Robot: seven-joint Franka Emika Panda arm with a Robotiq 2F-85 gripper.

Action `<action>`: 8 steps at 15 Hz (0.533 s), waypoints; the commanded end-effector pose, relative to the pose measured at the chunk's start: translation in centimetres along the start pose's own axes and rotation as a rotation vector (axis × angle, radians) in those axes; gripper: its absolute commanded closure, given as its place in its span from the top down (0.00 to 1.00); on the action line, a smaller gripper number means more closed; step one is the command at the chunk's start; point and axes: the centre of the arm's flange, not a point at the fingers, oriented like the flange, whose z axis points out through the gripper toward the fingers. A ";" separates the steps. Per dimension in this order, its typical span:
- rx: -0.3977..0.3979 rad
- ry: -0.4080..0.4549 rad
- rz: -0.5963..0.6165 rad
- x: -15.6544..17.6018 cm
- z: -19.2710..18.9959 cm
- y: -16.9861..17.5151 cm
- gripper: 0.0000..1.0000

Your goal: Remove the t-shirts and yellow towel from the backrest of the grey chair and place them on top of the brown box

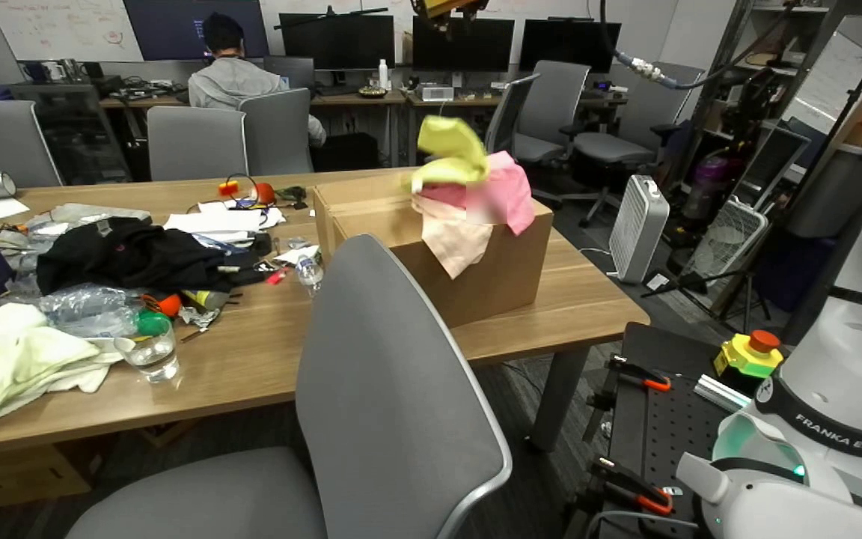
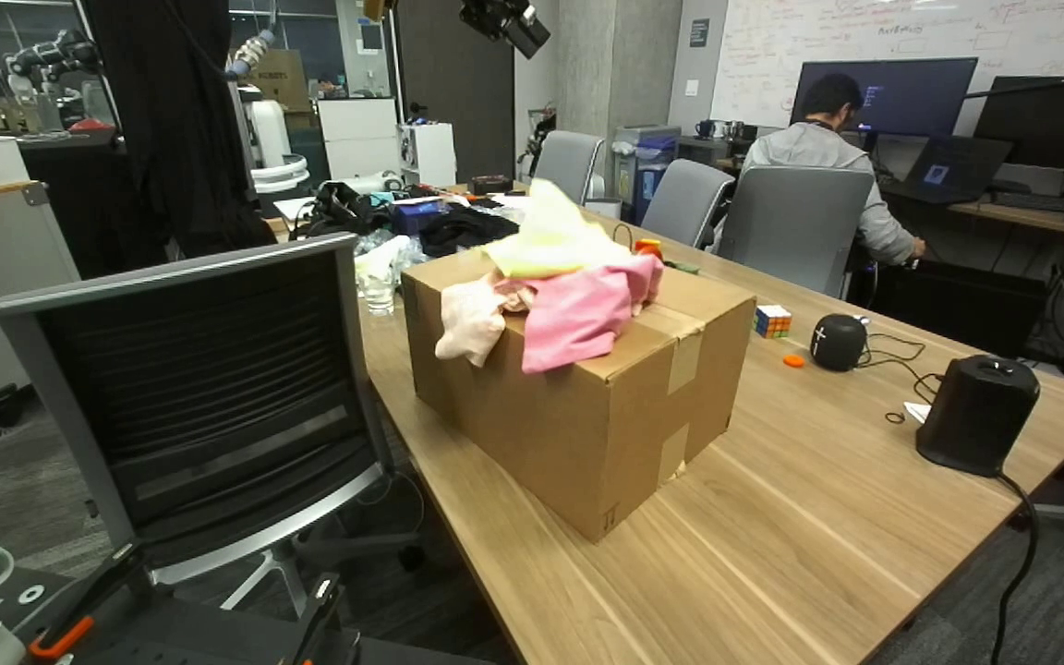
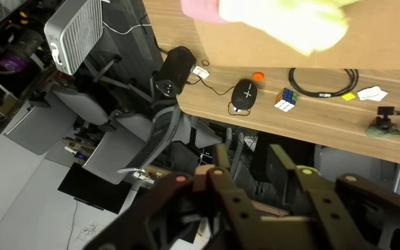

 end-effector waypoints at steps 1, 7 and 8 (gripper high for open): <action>0.032 -0.016 -0.014 0.9 2.0 -3.2 0.67; 0.172 -0.187 -0.167 -1.7 2.3 0.0 1.00; 0.203 -0.228 -0.198 -2.0 2.1 0.8 1.00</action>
